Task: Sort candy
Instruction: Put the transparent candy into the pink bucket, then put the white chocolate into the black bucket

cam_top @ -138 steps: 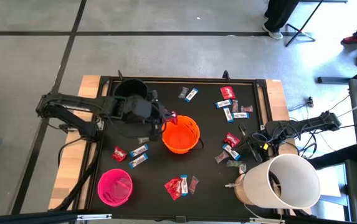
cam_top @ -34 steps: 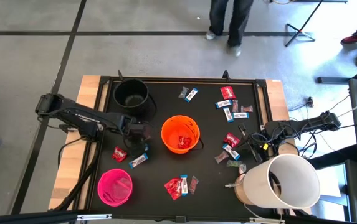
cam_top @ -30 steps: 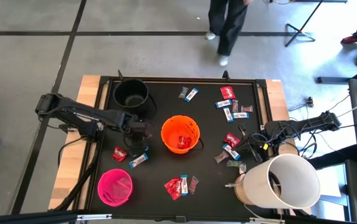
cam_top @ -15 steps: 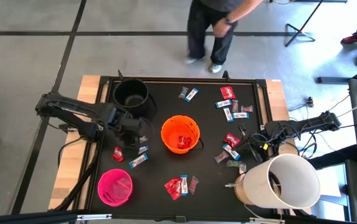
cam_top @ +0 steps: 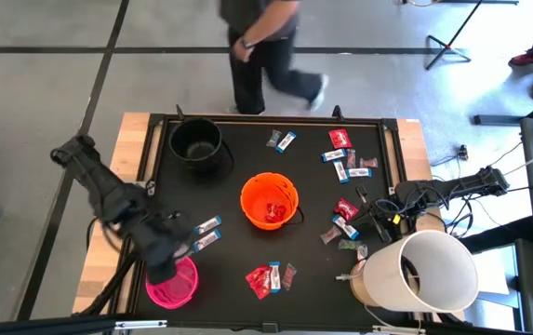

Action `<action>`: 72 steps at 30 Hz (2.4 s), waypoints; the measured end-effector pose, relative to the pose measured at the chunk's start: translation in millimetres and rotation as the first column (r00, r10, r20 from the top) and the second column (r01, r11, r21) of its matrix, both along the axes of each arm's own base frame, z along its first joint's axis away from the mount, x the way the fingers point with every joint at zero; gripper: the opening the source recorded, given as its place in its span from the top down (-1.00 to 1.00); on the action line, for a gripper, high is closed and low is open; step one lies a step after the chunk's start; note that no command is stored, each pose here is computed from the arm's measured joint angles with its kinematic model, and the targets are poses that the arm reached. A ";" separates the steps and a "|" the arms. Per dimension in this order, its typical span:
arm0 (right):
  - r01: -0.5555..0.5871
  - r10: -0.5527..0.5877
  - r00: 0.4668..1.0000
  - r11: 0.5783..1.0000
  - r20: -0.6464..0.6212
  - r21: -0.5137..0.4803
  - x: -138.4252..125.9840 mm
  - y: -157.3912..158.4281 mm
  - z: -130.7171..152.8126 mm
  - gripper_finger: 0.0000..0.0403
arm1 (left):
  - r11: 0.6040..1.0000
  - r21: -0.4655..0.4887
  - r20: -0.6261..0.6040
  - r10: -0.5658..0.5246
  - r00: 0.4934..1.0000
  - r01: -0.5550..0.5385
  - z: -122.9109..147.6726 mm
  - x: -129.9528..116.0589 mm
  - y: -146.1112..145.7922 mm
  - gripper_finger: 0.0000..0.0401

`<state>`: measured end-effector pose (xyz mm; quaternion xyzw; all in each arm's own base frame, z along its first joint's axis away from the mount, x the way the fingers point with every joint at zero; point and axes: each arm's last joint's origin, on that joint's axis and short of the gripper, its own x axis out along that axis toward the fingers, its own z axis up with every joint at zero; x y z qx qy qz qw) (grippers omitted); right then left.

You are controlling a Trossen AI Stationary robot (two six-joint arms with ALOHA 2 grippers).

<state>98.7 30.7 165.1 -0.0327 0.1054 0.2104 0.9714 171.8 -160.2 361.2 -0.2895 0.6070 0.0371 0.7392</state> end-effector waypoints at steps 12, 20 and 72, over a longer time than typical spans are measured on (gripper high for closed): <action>0.000 0.000 1.000 1.000 0.000 0.000 0.0 0.0 0.0 1.00 | 0.995 0.097 0.075 0.006 0.997 -0.013 -25.9 -29.2 -33.6 1.00; 0.000 0.000 1.000 1.000 0.000 0.000 0.0 0.0 0.0 1.00 | 0.999 0.028 0.062 -0.016 0.998 0.015 -38.1 -27.5 -41.8 0.76; 0.000 0.000 1.000 1.000 0.000 0.000 0.0 0.0 0.0 1.00 | 0.885 0.441 0.243 0.041 0.969 -0.148 -196.2 37.8 124.2 0.15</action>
